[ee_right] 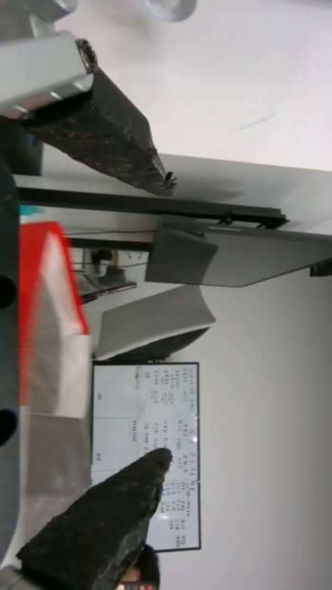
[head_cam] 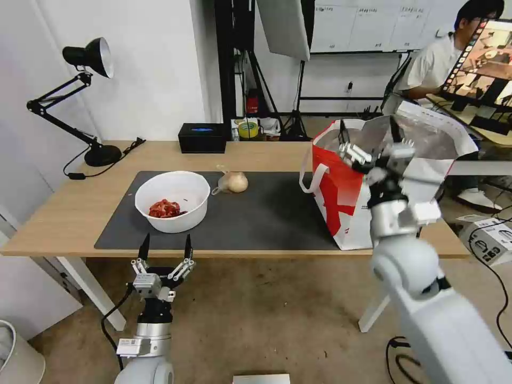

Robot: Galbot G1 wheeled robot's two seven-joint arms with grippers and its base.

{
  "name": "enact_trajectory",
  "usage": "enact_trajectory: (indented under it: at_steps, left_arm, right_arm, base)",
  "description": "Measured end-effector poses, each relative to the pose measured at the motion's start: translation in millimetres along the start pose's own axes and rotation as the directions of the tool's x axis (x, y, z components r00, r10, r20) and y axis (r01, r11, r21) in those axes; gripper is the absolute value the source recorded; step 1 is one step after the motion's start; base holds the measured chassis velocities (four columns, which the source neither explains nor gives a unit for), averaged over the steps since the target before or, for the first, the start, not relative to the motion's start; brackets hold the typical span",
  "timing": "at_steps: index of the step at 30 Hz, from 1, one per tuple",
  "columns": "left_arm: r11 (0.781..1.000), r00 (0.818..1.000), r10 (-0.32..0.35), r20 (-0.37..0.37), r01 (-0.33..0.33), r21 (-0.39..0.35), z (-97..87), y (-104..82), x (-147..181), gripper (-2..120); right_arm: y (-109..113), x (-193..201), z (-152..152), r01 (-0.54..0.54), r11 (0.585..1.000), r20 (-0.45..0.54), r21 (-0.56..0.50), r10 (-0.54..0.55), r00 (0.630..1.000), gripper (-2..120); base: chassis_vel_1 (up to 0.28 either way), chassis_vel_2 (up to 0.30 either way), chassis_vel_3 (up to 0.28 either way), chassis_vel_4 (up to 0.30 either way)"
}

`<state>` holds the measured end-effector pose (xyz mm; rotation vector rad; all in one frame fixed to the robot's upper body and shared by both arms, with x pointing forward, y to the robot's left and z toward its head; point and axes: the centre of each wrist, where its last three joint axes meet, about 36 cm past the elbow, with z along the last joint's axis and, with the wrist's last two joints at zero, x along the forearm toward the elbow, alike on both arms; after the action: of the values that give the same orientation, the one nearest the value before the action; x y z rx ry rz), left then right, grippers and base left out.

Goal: Pick up the trash from the table and place it into the takeout bag.

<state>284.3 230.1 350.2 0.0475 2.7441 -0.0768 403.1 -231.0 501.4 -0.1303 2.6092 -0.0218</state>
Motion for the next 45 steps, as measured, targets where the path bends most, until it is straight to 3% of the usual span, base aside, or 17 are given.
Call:
enact_trajectory:
  at_steps: [11, 22, 38, 45]
  left_arm:
    - [1.000, 1.000, -0.002, 0.006, 0.002, -0.005, -4.4, 1.2, 1.9, 100]
    - [1.000, 1.000, -0.003, 0.010, 0.003, -0.001, -2.4, 0.7, -0.9, 100]
    - [1.000, 1.000, -0.017, -0.002, 0.017, -0.008, 5.0, 6.4, 0.9, 100]
    - [1.000, 1.000, -0.018, 0.001, 0.018, -0.009, 5.2, 6.8, -0.3, 100]
  right_arm:
    - [17.5, 71.8, 36.8, -0.011, 0.999, -0.046, -0.033, 0.010, 0.999, 100]
    - [29.8, 114.8, 69.1, -0.019, 0.999, -0.071, -0.035, 0.016, 0.997, 100]
    - [40.7, 149.1, 92.8, -0.030, 0.998, -0.120, -0.048, 0.024, 0.993, 100]
    - [38.8, 146.4, 93.6, -0.027, 0.999, -0.114, -0.047, 0.022, 0.993, 100]
  base:
    - [0.000, 0.000, 0.000, 0.000]
    - [0.000, 0.000, 0.000, 0.000]
    - [0.000, 0.000, 0.000, 0.000]
    - [0.000, 0.000, 0.000, 0.000]
